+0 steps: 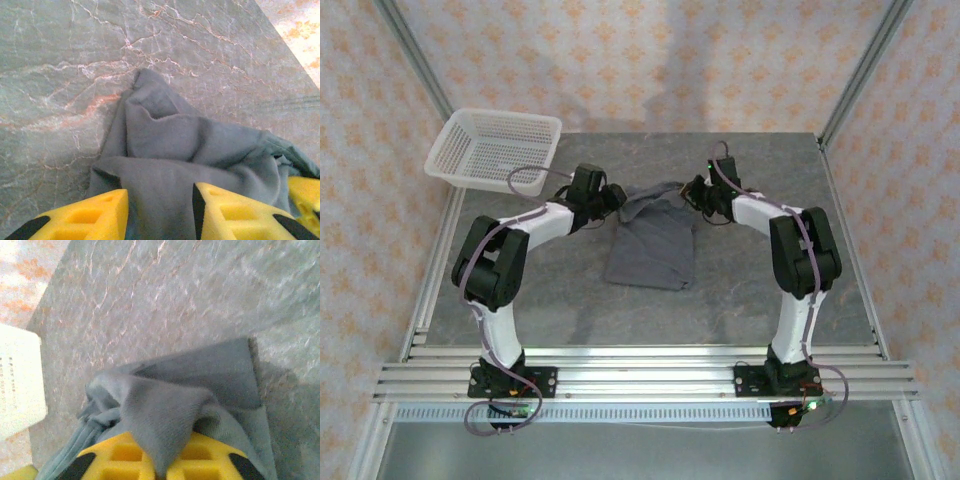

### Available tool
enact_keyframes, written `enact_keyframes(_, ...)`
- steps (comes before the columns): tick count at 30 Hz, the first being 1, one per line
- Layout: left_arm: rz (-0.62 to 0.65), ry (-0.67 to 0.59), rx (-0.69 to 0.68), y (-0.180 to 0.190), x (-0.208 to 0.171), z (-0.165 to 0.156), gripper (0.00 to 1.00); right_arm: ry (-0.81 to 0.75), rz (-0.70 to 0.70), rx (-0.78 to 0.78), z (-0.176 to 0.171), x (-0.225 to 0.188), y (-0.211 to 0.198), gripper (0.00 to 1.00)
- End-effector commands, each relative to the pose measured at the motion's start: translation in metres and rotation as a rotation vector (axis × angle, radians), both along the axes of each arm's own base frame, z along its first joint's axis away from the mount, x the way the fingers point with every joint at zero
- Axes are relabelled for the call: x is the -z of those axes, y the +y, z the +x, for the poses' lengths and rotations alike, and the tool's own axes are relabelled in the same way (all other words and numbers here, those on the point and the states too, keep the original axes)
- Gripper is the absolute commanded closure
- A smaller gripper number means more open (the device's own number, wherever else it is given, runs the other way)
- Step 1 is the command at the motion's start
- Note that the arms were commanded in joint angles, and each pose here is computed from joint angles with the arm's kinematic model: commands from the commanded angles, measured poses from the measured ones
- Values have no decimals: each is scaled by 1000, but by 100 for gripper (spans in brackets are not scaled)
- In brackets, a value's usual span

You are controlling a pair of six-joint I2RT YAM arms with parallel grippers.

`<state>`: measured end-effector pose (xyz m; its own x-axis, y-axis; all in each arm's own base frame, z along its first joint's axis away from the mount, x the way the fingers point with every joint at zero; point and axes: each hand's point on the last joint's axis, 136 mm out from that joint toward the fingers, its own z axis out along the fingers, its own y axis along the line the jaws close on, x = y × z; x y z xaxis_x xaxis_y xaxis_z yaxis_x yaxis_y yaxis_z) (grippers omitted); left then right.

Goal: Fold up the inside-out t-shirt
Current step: Smooth out the T-shirt at the center of the table.

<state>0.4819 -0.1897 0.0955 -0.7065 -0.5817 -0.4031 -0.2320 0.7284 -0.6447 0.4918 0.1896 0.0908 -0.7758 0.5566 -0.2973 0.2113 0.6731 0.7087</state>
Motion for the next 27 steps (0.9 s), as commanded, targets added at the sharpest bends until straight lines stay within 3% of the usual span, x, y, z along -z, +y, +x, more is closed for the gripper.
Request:
enact_keyframes(1,-4,-37,58,-15,-18,18,54,44,6,19,13,9,-8,83)
enact_keyframes(7,17,-60,61,-13,-24,40,50,24,-16,10,18,-12,-18,66)
enact_keyframes(12,56,-52,50,13,-36,29,52,-10,-73,-23,-16,-27,-30,62)
enact_keyframes(14,87,-10,64,18,-32,10,60,-10,-63,-42,-37,-20,-30,67)
enact_keyframes(18,70,87,112,12,-4,-24,98,-16,-67,-89,-70,-10,-21,86)
enact_keyframes(22,37,119,120,3,14,-42,100,1,-73,-132,-75,-1,-4,93)
enact_keyframes(27,-17,128,162,-21,21,-34,100,23,-61,-111,-50,15,3,94)
